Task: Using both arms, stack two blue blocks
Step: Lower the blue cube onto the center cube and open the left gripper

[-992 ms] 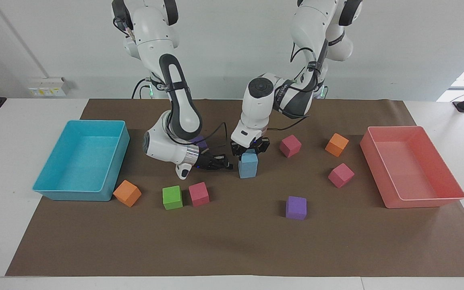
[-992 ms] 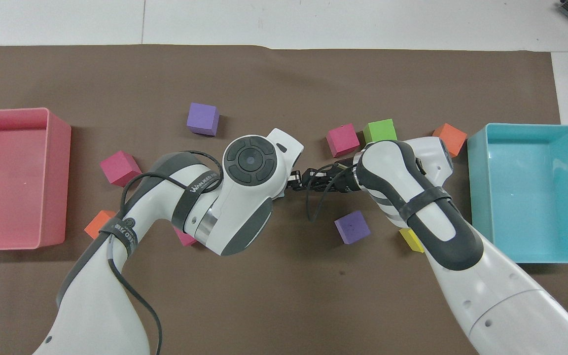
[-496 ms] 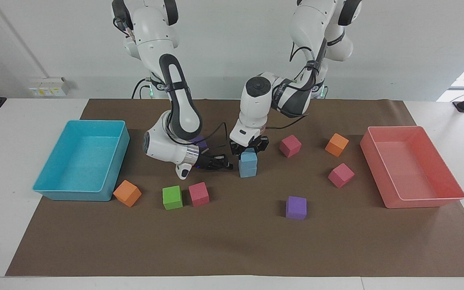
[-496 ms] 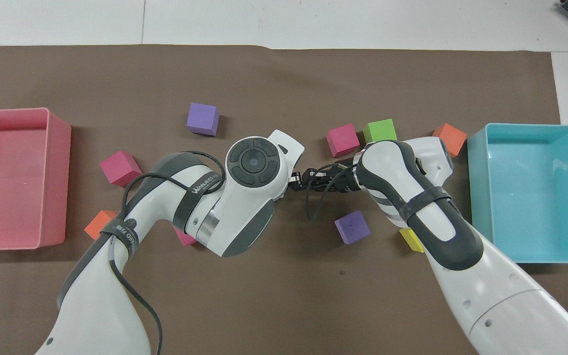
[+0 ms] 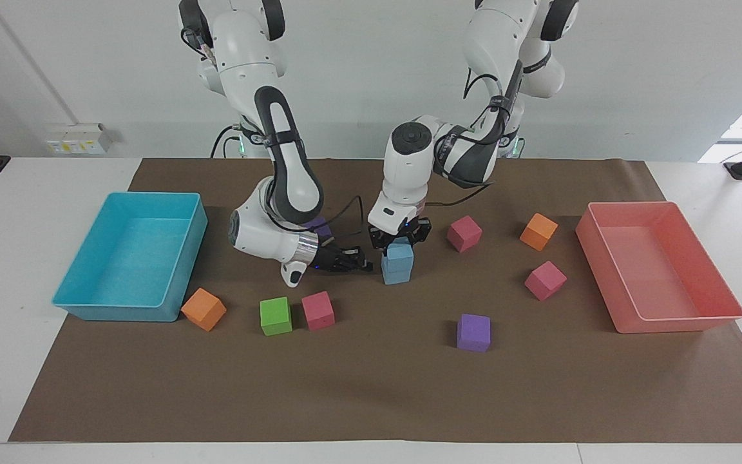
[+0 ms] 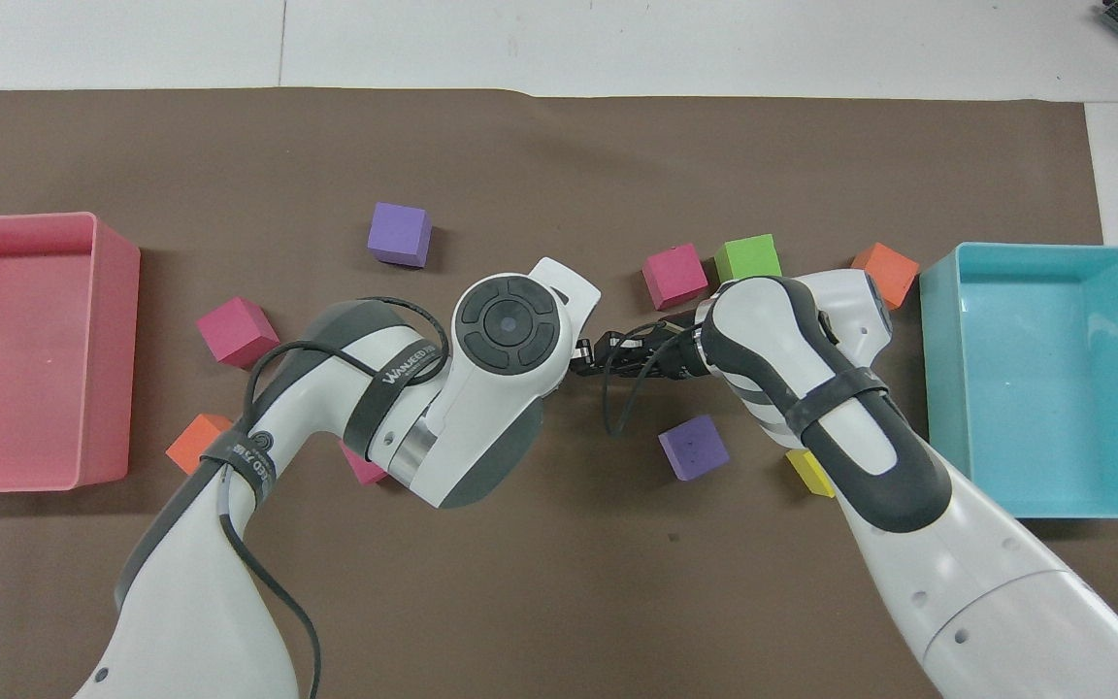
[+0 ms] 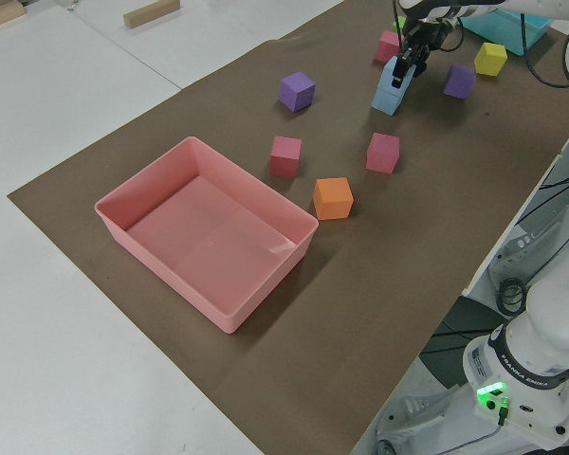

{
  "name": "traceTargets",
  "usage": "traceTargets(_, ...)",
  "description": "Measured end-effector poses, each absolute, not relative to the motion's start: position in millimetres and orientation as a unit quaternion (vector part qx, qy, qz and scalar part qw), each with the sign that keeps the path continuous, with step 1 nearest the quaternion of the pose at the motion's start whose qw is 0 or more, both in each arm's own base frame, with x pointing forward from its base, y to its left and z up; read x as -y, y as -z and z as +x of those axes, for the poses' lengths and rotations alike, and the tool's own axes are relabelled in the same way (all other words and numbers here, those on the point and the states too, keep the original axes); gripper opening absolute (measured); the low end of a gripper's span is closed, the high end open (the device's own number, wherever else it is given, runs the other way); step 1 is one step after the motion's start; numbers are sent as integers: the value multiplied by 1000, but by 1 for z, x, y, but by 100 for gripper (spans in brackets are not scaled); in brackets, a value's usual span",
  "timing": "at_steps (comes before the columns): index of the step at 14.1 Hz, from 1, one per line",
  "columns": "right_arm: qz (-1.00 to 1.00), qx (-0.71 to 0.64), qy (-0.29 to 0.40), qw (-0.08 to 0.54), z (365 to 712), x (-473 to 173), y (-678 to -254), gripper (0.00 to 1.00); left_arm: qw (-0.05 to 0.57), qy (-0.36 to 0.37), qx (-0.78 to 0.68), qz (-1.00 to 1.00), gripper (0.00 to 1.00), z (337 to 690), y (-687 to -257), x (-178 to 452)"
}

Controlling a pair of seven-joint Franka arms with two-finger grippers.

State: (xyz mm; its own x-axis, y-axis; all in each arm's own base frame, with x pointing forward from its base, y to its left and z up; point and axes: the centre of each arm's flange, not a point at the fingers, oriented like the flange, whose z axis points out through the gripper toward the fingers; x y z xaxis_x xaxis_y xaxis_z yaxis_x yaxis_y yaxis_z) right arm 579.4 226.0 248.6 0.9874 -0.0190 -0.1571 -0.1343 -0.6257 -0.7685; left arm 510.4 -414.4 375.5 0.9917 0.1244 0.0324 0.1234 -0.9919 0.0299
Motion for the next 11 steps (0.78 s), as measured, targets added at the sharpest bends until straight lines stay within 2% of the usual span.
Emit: traceTargets(11, -899, -43, -67, 431, 579, -226, -249, 1, 14, -17, -62, 998, 59, 509, -378, 416)
